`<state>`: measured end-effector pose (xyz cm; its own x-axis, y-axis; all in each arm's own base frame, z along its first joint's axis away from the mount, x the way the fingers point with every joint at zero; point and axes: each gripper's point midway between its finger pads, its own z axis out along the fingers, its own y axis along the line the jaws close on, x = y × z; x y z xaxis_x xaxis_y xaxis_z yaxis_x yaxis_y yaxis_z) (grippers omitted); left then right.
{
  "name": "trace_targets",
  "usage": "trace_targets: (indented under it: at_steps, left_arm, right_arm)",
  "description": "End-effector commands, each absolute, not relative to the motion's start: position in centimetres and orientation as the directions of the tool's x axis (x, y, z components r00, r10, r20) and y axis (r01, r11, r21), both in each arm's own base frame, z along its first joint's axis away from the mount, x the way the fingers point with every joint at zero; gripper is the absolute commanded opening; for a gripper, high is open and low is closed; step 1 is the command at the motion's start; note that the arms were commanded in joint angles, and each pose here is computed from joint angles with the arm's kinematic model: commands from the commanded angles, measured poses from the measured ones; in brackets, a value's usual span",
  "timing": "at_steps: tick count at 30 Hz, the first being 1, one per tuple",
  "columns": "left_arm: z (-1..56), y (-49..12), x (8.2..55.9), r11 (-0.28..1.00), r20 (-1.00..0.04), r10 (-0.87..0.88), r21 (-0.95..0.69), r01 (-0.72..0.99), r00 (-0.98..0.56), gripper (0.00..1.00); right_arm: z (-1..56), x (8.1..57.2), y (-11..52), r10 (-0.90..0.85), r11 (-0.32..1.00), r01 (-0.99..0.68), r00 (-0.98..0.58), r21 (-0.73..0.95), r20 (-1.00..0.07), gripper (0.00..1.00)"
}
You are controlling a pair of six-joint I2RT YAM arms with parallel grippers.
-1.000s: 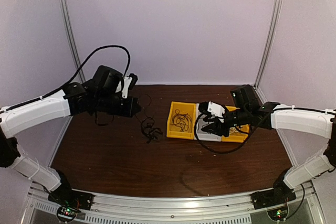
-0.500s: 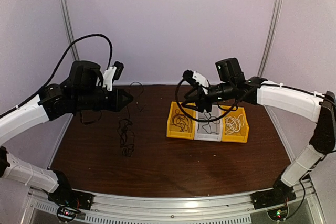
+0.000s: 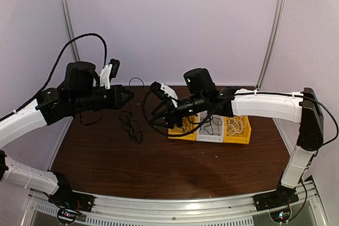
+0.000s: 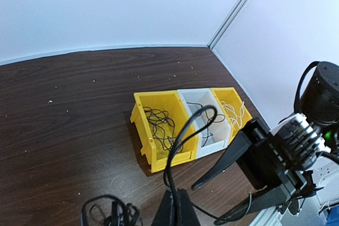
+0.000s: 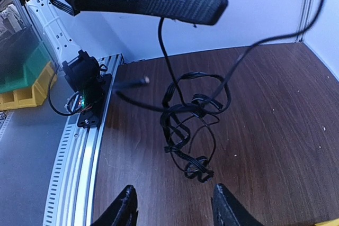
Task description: Untangle the cables
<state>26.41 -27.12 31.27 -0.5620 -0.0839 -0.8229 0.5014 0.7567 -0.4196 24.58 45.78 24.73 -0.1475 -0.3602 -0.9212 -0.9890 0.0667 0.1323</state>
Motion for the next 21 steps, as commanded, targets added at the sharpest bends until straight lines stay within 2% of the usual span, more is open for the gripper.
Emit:
trace_targets:
  at_steps: [1,9,13,16,19,21]
  left_arm:
    - [34.9,-28.3,26.4,0.695,-0.838,-0.161,-0.472,0.543,-0.522,0.00]
    - [36.0,-29.6,25.8,0.634,-0.828,-0.191,-0.514,0.578,-0.527,0.00]
    - [37.1,-29.5,25.6,0.619,-0.824,-0.225,-0.533,0.577,-0.520,0.00]
    - [38.4,-29.2,25.2,0.600,-0.823,-0.252,-0.546,0.585,-0.509,0.00]
    - [40.0,-28.7,24.9,0.594,-0.832,-0.272,-0.540,0.596,-0.482,0.00]
    - [40.9,-28.3,24.8,0.598,-0.840,-0.275,-0.531,0.601,-0.468,0.00]
  right_arm:
    - [28.2,24.5,48.4,-0.277,0.042,-0.994,-0.109,0.101,-0.955,0.51]
    - [29.3,24.0,52.3,-0.228,-0.019,-0.986,-0.159,0.167,-0.961,0.54]
    - [28.0,25.1,53.6,-0.240,0.048,-0.981,-0.195,0.188,-0.951,0.53]
    - [25.6,26.2,53.9,-0.272,0.103,-0.976,-0.215,0.194,-0.938,0.42]
    - [22.5,26.0,53.7,-0.312,0.107,-0.970,-0.240,0.217,-0.919,0.18]
    - [20.8,25.6,53.5,-0.327,0.101,-0.967,-0.255,0.235,-0.910,0.11]
